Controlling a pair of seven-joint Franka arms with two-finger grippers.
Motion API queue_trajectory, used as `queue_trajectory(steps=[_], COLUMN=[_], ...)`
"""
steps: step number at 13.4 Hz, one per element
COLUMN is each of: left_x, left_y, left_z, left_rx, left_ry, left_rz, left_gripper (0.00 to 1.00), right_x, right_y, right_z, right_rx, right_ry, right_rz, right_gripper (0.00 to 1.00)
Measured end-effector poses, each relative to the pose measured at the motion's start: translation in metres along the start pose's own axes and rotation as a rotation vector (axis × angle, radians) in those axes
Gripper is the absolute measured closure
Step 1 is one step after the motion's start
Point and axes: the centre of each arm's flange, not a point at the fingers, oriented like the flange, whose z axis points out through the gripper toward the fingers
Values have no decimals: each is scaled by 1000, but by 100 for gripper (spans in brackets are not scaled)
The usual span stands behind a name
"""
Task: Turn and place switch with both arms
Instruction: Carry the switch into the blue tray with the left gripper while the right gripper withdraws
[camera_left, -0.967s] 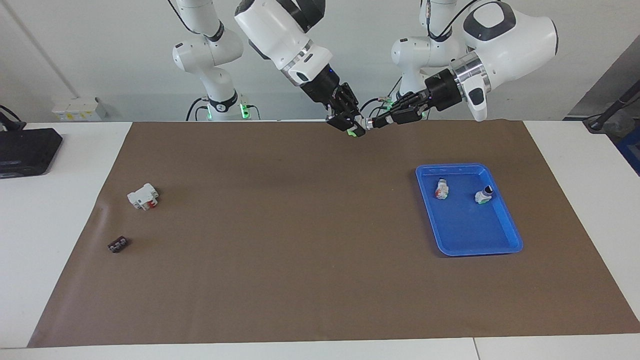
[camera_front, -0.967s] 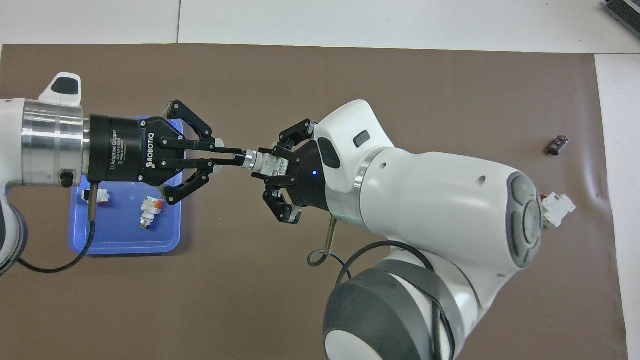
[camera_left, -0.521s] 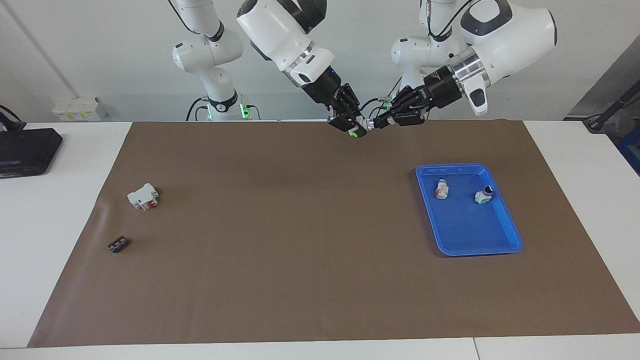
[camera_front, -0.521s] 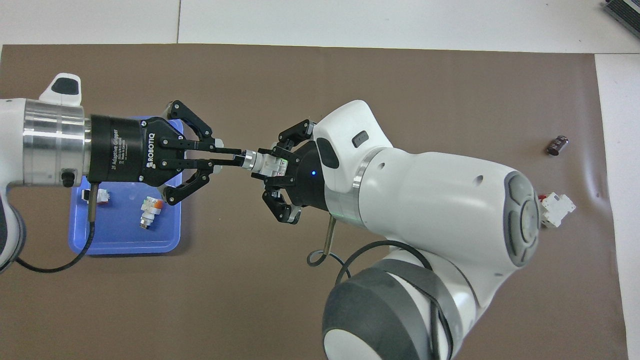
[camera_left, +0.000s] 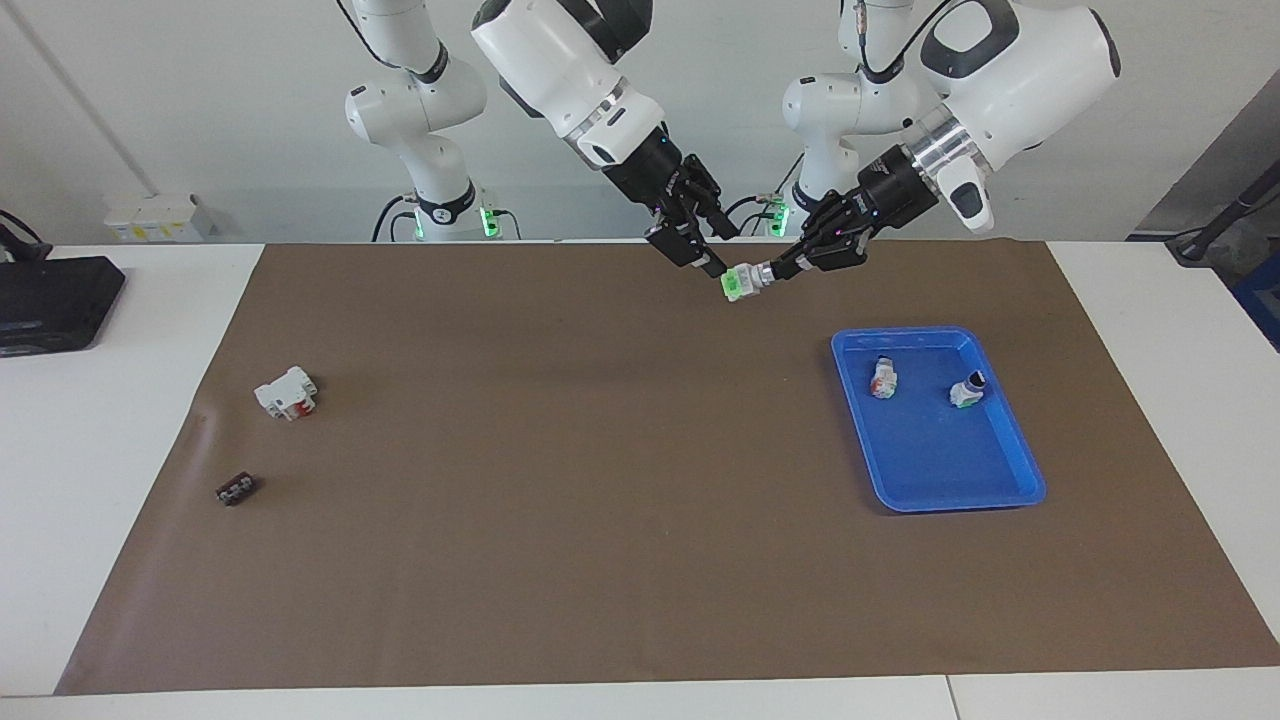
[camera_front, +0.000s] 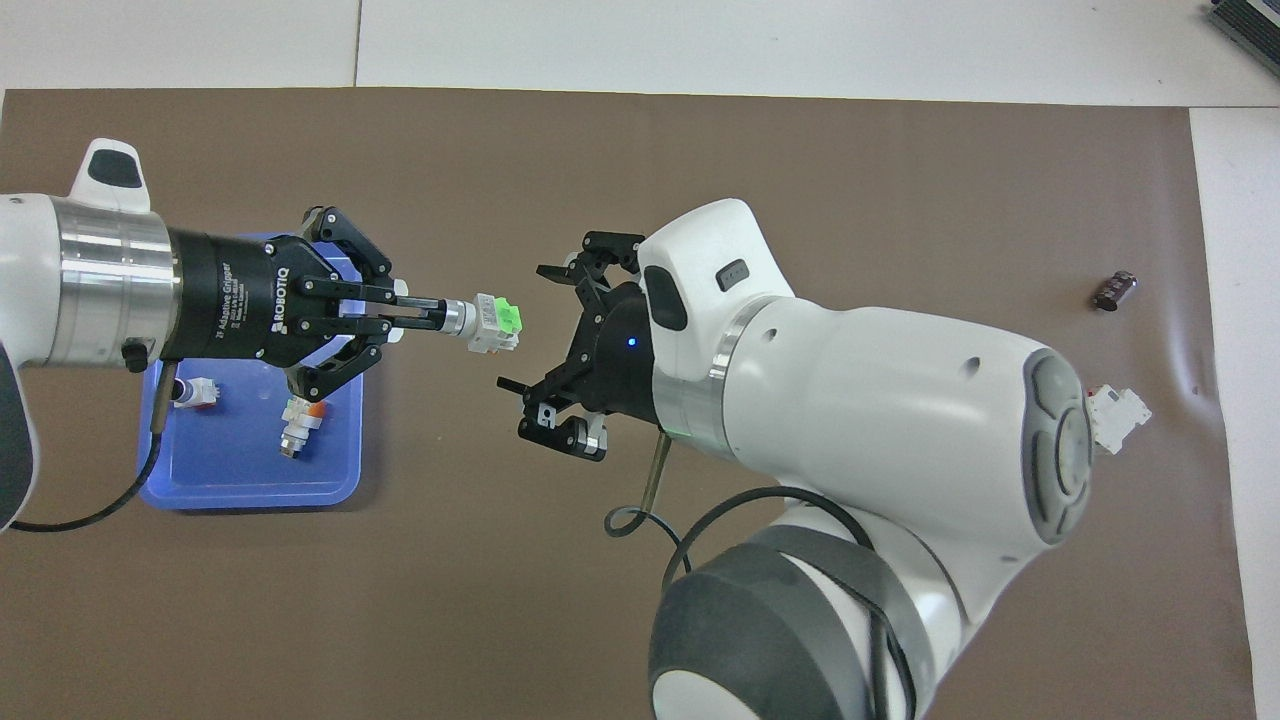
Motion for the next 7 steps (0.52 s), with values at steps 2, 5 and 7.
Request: queue_trajectory(steps=[2, 5, 7], left_x=[10, 43, 89], left_y=[-3, -16, -33], left_z=[2, 5, -12], left_rx=[30, 106, 131], left_ry=[78, 220, 251], left_rz=[55, 170, 263], left_gripper=[89, 89, 89], right_x=[-8, -41, -73], right_y=[11, 58, 98], right_z=[-4, -26, -50], right_rx=[-12, -67, -124], right_ry=[-6, -27, -41], right_rz=[20, 95, 163], right_gripper=[0, 0, 0])
